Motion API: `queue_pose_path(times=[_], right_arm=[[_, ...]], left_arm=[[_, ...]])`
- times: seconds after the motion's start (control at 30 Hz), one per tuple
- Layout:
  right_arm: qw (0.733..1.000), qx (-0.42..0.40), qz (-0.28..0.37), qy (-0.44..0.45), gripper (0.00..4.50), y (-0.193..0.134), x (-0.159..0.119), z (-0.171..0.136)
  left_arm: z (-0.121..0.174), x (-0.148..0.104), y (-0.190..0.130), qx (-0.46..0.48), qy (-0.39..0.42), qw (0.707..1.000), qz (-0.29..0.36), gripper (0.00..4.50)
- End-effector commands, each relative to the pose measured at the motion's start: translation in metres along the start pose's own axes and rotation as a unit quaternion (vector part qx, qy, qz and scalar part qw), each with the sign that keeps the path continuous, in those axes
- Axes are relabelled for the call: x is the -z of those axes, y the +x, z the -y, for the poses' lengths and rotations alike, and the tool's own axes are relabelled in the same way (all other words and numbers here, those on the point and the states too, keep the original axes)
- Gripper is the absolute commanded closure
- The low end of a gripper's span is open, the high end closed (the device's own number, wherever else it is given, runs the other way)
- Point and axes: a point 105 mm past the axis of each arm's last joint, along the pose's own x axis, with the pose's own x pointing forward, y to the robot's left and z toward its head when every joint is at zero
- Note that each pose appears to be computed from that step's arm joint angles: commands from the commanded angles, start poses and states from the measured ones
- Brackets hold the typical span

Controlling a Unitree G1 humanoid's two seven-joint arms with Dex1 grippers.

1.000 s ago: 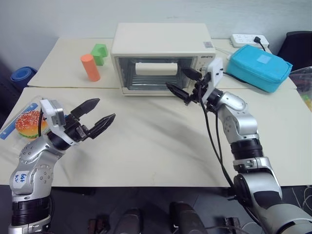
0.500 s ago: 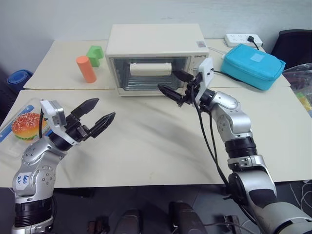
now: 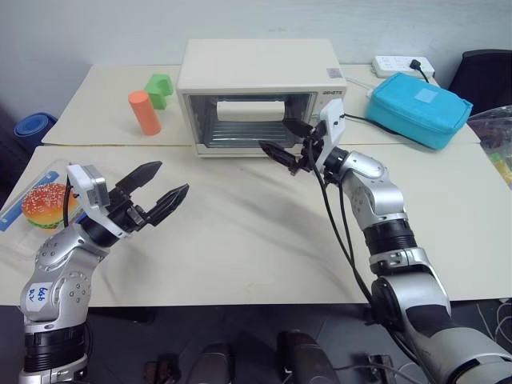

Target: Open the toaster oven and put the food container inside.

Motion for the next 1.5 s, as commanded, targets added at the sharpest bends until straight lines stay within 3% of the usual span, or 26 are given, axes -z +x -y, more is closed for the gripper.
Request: queue_pose_path(times=[0.03, 0.4, 0.57, 0.7, 0.9, 1.1, 1.3, 1.5], right_arm=[[0.999, 0.000, 0.039, -0.014, 0.02, 0.004, -0.020, 0.001], [0.996, -0.058, 0.060, -0.026, 0.02, 0.003, -0.021, -0.021], [0.992, -0.107, -0.005, -0.071, 0.02, -0.016, 0.010, -0.038], [0.990, -0.114, -0.033, -0.079, 0.00, -0.026, 0.027, -0.042], [0.990, -0.108, -0.039, -0.083, 0.00, -0.029, 0.033, -0.042], [0.990, -0.097, -0.039, -0.098, 0.00, -0.031, 0.035, -0.038], [0.991, -0.084, -0.029, -0.102, 0.00, -0.044, 0.033, -0.035], [0.992, -0.077, -0.026, -0.096, 0.00, -0.077, 0.039, -0.042]], left_arm=[[-0.002, -0.012, -0.002, -0.002, 0.024, 1.000, 0.014, 0.00], [-0.003, -0.008, -0.001, -0.002, 0.021, 1.000, 0.014, 0.00], [-0.016, -0.008, -0.005, -0.022, 0.018, 0.999, 0.015, 0.00], [-0.037, -0.018, -0.001, -0.038, 0.026, 0.999, 0.029, 0.90], [-0.077, -0.021, 0.033, -0.074, 0.051, 0.996, 0.030, 2.69], [-0.086, -0.012, 0.090, -0.047, 0.076, 0.996, 0.010, 4.47], [-0.067, -0.002, 0.118, 0.025, 0.085, 0.996, -0.010, 4.47], [-0.053, 0.022, 0.106, 0.082, 0.065, 0.993, -0.055, 4.47]])
